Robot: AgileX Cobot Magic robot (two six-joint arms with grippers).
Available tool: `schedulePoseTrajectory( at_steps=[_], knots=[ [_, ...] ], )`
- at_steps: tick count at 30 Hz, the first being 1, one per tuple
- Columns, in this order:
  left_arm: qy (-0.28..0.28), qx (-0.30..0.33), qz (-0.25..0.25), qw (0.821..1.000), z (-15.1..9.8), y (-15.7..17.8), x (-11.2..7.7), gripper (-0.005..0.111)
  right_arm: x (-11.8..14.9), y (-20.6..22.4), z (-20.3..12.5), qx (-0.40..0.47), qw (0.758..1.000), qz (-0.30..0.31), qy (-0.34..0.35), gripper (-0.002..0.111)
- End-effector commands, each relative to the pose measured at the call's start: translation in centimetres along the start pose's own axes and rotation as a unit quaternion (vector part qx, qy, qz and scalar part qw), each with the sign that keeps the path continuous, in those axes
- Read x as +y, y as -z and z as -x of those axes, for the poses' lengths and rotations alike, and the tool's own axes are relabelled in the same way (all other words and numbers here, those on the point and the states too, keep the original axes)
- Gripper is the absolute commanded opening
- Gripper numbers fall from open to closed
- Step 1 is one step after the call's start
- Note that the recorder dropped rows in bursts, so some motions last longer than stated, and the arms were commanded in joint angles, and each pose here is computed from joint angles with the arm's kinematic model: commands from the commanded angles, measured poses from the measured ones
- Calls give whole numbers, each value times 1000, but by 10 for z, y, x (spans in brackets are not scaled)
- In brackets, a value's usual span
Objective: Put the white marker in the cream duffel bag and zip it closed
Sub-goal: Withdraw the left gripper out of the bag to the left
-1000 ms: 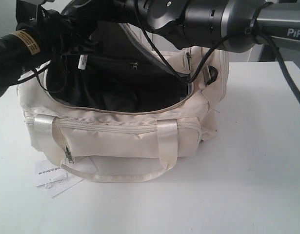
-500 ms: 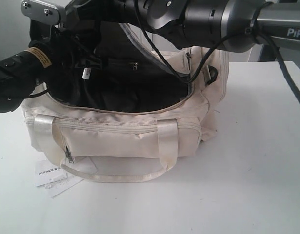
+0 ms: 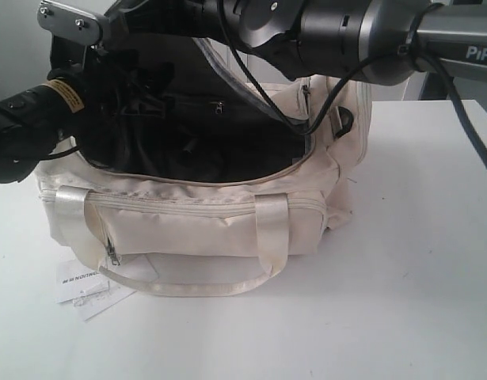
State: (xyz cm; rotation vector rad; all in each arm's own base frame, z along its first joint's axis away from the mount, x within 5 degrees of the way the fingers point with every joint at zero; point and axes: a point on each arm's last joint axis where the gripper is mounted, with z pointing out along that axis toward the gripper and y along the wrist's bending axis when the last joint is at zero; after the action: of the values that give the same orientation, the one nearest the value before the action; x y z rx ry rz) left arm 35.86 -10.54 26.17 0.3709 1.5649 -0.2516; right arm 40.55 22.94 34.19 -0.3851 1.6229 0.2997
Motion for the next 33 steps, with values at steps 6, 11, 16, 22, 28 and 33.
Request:
schedulePoseTrajectory(
  at_steps=[6, 11, 16, 22, 28, 33],
  knots=[
    [-5, 141, 28, 990, -1, 19, 5, 41, -6, 4, 10, -19, 1000, -13, -16, 0],
    [-20, 207, 55, 977, 31, 57, 9, 0, -6, 4, 10, -19, 1000, -13, -16, 0],
    [19, 319, 102, 942, 43, 102, 12, 0, -6, 4, 10, -19, 1000, -13, -16, 0],
    [-5, 382, 118, 917, 54, 139, 13, 0, -6, 4, 10, -19, 1000, -13, -16, 0],
    [-52, 542, 26, 838, 44, 178, 1, 0, -6, 4, 10, -19, 1000, -13, -16, 0],
    [30, 516, -76, 852, 47, 174, -23, 0, -6, 4, 10, -19, 1000, -13, -16, 0]
  ],
)
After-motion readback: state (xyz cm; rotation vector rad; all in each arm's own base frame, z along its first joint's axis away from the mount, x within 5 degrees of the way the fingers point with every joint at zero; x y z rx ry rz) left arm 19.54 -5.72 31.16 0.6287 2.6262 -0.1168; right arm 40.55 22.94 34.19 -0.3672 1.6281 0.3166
